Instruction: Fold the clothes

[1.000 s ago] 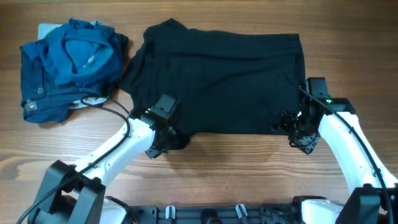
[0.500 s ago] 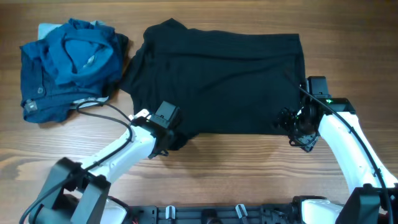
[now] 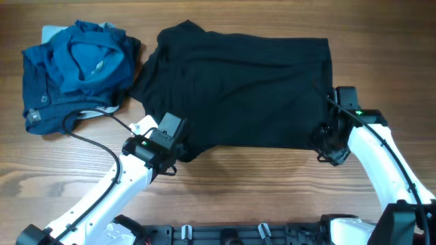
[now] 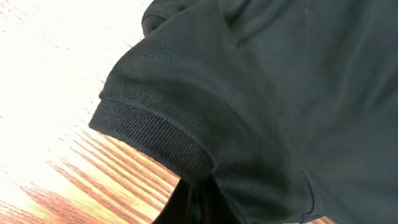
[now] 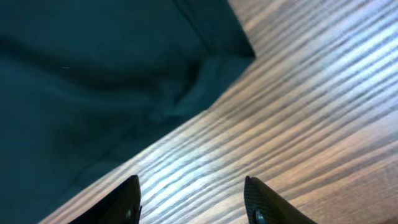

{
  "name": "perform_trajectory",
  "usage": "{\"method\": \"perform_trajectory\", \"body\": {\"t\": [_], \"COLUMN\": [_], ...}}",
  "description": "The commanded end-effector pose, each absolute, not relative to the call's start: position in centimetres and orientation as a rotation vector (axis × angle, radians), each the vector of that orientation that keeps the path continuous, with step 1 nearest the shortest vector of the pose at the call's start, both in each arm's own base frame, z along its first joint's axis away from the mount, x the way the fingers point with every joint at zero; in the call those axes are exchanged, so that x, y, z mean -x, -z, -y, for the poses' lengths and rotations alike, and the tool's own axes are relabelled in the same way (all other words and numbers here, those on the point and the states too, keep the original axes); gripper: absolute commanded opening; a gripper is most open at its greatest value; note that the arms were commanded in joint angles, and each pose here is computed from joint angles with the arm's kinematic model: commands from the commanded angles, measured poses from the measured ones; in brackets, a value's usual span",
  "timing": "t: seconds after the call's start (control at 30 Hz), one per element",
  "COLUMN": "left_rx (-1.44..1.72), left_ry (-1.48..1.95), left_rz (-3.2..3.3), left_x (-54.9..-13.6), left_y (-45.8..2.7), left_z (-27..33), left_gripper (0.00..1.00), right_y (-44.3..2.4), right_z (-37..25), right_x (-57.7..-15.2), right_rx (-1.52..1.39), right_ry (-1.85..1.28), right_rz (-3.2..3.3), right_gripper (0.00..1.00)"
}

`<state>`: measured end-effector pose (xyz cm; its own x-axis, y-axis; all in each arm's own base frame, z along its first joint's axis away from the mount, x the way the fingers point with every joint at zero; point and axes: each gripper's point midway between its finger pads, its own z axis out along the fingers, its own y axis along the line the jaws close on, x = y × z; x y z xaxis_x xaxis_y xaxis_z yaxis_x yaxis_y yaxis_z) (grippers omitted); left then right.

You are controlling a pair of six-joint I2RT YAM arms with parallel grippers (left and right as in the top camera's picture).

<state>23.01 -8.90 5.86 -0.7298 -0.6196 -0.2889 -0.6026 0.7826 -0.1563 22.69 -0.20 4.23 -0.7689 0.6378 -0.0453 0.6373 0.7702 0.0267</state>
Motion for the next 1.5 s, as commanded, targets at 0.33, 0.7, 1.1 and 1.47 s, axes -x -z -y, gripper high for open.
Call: {"method": "perform_trajectory", "body": {"t": [0.33,0.7,1.1,1.47], "left_rx": [0.914,0.793,0.668,0.592], "left_ry": [0.050,-0.018,0.067,-0.044], "left_rz": [-2.614,-2.515,-2.327,-2.202], "left_x": [-23.7,-25.6,-30.1,-37.6], "left_y": [-6.6,-11.5,-16.8,-13.2], "left_z": [8.4,7.3,8.4,10.2], "left_gripper": [0.04,0.04,0.04,0.04], "right_y": [0.6,-3.4,-7.8,-3.2], "right_z": [2.3,1.1,0.4,2.0], "right_x": [-25.2,-20.9,-22.6,-27.7], "right_rx": [-1.033,-1.178,-1.045,-1.017], "right_ry": [0.115,0.028,-0.169,-0.040], "right_rz": [-2.773,-2.807,-2.642,-2.626], "right_gripper": [0.51,0.04,0.04,0.04]}}
